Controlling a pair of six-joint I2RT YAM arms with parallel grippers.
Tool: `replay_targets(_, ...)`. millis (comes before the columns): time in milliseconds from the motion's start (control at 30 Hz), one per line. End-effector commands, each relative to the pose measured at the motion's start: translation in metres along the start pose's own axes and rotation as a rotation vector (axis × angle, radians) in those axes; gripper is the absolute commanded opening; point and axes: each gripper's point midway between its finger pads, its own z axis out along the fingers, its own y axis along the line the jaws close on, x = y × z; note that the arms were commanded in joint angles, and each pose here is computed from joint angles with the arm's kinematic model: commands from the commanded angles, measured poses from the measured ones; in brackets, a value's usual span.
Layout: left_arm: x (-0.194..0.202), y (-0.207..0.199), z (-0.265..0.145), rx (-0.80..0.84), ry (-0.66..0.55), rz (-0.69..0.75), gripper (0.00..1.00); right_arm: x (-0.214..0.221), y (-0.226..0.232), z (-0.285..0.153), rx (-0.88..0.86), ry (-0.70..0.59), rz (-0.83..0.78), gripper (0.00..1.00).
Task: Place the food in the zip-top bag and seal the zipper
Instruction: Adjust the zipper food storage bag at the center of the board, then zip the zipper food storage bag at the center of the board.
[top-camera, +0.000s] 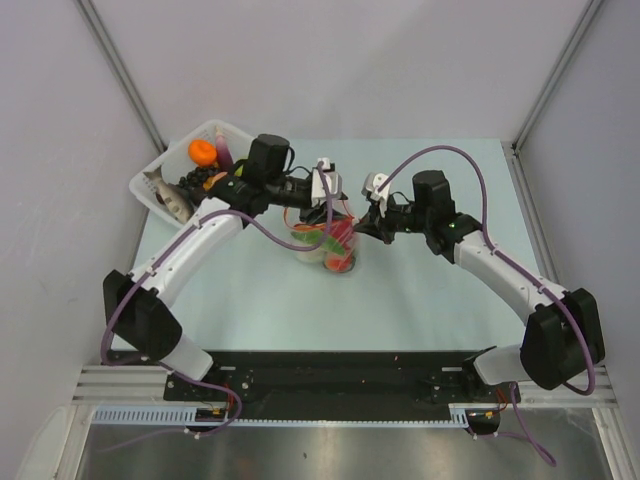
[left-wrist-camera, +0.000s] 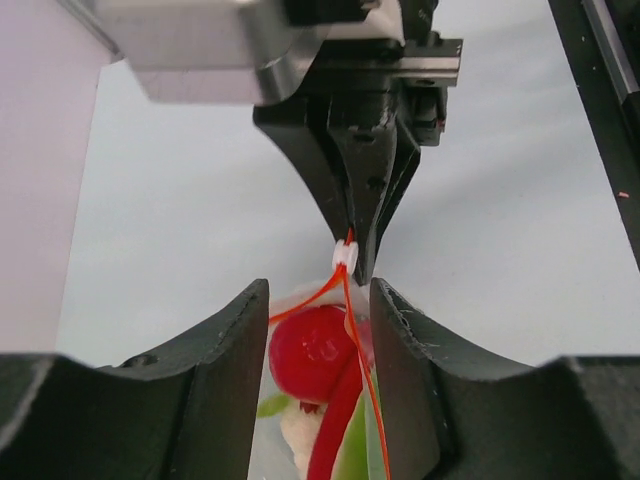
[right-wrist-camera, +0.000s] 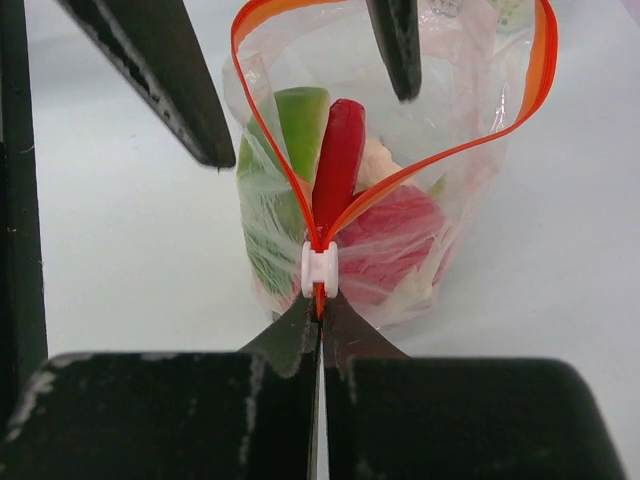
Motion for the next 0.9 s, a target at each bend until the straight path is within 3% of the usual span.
replay_targets(0, 0.004, -0.012, 0.016, 0.099, 0.042, 0.097, 0.49, -0.023, 0.005, -0.008, -0.004, -0.055, -0.069, 0.00)
replay_targets(200, 0.015, -0.015, 0.033, 0.161, 0.091, 0.092, 0.49, -0.026, 0.003, -0.008, 0.006, -0.062, -0.071, 0.00)
replay_targets(300, 0.017, -0.011, 0.037, 0.154, 0.093, 0.097, 0.40, -0.026, 0.004, -0.009, 0.006, -0.060, -0.070, 0.00)
replay_targets(433, 0.021, -0.008, 0.041, 0.152, 0.107, 0.082, 0.15, -0.024, 0.006, -0.010, -0.002, -0.051, -0.079, 0.00)
replay_targets(467, 0.022, -0.008, 0.042, 0.155, 0.110, 0.074, 0.13, -0.020, 0.007, -0.010, -0.005, -0.039, -0.078, 0.00)
replay_targets(667, 0.038, -0.012, 0.035, 0.161, 0.158, 0.041, 0.13, -0.015, 0.005, -0.015, 0.006, -0.020, -0.062, 0.00)
replay_targets(867, 0.048, -0.005, 0.026, 0.139, 0.183, 0.030, 0.20, -0.012, 0.000, -0.021, 0.019, -0.014, -0.050, 0.00)
